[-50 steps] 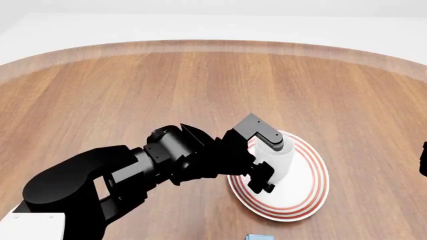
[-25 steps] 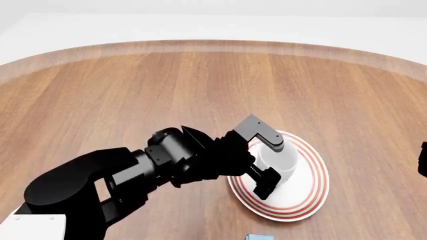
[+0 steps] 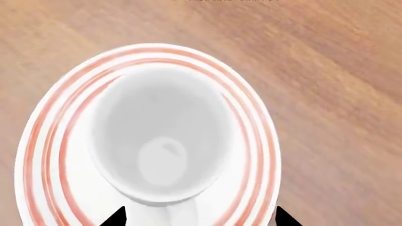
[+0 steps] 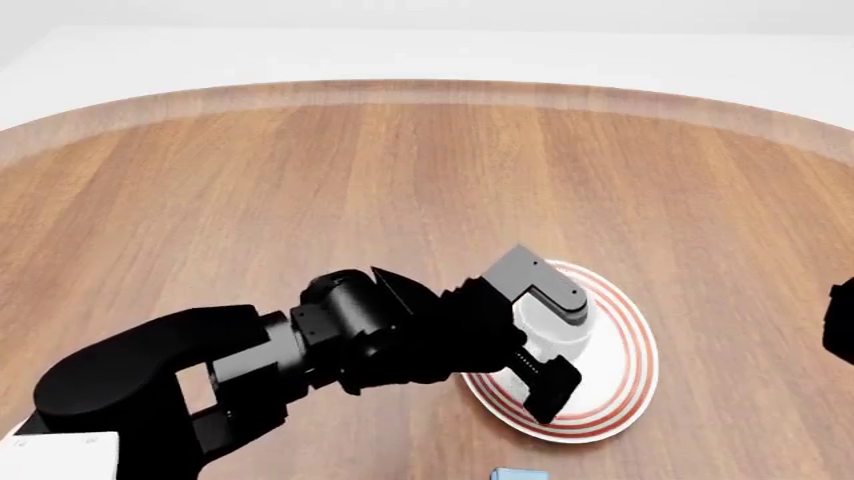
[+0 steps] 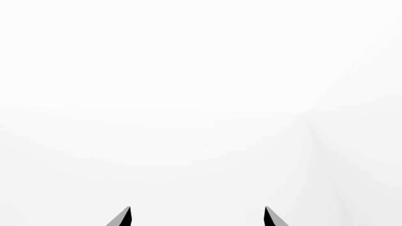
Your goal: Pick up the white mug and put it on the plate, and put the chocolate pudding to the right of the plate.
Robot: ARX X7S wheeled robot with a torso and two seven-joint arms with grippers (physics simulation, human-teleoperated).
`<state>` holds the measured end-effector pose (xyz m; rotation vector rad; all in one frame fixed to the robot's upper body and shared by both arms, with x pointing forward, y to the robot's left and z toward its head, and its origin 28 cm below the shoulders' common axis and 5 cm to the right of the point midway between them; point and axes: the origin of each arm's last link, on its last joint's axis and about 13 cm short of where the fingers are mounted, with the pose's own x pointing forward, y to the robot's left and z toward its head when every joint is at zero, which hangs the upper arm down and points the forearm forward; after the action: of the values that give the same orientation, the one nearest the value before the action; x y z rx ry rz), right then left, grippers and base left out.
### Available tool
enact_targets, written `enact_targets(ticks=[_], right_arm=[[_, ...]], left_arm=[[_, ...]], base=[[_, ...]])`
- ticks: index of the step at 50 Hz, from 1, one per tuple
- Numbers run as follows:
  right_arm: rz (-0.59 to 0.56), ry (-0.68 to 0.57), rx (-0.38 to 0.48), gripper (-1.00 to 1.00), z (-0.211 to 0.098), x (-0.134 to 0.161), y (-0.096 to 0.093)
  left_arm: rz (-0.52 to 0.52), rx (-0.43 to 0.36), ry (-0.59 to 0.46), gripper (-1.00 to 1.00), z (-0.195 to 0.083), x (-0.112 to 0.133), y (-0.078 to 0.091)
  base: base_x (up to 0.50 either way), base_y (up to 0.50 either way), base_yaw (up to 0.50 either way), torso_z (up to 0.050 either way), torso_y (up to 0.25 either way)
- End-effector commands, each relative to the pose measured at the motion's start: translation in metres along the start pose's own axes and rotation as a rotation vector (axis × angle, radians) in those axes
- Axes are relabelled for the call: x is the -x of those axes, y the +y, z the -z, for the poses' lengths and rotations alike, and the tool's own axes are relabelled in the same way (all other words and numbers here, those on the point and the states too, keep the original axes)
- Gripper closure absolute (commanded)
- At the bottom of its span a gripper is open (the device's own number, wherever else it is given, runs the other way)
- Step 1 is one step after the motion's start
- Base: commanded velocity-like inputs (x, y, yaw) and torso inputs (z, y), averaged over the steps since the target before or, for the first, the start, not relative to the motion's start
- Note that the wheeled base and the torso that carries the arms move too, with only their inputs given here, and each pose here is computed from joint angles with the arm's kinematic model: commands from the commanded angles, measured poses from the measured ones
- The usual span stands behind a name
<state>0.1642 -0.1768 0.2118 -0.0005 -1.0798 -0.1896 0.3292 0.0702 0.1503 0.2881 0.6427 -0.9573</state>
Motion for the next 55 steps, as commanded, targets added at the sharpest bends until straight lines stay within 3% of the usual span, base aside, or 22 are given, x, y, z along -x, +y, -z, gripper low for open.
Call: enact_targets(ticks=[1,10,22,37,55], right_arm=[[-0.012,-0.016,0.017,-1.00,-0.003,0.000,0.001],[-0.018,-0.015,0.017,-1.00,-0.004,0.000,0.002],[-0.023,-0.010,0.012,-1.00,-0.003,0.001,0.003],[-0.034,-0.002,0.005,-1.00,0.000,0.003,0.005],[-0.043,0.006,-0.003,-1.00,0.000,0.005,0.008]], left_arm=[[0.051,0.011,-0.050,-1.00,0.002,0.011,-0.019],[0.018,-0.002,-0.073,-1.00,0.002,0.028,-0.021],[-0.019,-0.115,-0.138,-1.00,-0.006,0.055,-0.031],[-0.032,-0.190,-0.243,-1.00,-0.012,0.098,-0.042],[-0.063,-0.195,-0.382,-1.00,-0.019,0.139,-0.040]], base=[[0.00,0.00,0.00,0.000,0.000],[0.00,0.00,0.00,0.000,0.000],[0.00,0.00,0.00,0.000,0.000],[0.00,0.00,0.00,0.000,0.000],[0.00,0.00,0.00,0.000,0.000]])
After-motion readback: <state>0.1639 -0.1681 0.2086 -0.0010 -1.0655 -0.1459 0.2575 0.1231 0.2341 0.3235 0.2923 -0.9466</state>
